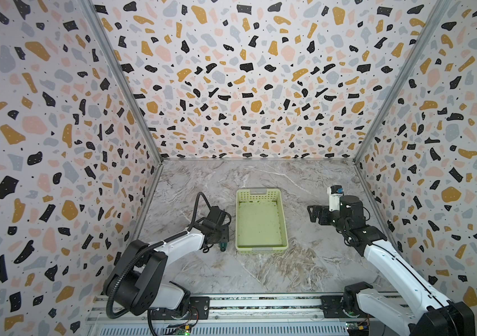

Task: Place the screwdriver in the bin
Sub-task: 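Lower the left gripper over the screwdriver handle and close on it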

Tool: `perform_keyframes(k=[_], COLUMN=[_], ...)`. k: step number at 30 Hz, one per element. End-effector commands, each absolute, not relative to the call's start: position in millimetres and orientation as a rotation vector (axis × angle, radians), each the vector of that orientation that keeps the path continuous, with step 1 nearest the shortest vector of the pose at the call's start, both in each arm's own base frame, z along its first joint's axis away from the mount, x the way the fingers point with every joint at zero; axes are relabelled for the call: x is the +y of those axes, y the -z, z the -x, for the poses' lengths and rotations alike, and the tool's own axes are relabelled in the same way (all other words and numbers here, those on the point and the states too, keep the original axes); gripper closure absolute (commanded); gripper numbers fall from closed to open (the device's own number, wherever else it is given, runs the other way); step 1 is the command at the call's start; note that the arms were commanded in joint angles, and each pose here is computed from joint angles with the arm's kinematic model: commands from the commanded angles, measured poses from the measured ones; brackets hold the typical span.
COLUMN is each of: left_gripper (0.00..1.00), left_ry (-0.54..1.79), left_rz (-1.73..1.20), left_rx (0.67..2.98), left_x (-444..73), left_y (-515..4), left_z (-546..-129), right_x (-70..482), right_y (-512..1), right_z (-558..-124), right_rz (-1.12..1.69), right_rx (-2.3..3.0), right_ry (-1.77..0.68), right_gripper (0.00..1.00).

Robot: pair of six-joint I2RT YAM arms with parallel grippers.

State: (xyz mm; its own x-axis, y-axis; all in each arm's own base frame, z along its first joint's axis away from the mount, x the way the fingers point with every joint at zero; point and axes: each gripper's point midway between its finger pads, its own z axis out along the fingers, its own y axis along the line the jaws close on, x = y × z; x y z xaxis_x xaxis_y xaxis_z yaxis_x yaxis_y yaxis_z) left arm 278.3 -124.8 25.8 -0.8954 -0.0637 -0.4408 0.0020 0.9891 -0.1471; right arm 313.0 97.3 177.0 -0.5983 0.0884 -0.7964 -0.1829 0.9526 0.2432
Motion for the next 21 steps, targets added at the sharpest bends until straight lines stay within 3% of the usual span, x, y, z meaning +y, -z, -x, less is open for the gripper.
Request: perform_keyframes(k=[1, 21], left_gripper=[0.42, 0.57], left_ry=[0.184, 0.094], left_rz=[0.045, 0.046], left_rx=[2.640, 2.646], left_x=[-126.3, -114.2], left_y=[-33.2, -29.9], left_z=[-287.1, -284.7], right_x=[95.3, 94.7], right_y=[-178.2, -177.8], right_z=[-307.0, -304.8], right_rz=[0.073, 0.071], right_rx=[2.178, 2.180], right_ry=[-0.364, -0.364], right_gripper=[0.01, 0.01])
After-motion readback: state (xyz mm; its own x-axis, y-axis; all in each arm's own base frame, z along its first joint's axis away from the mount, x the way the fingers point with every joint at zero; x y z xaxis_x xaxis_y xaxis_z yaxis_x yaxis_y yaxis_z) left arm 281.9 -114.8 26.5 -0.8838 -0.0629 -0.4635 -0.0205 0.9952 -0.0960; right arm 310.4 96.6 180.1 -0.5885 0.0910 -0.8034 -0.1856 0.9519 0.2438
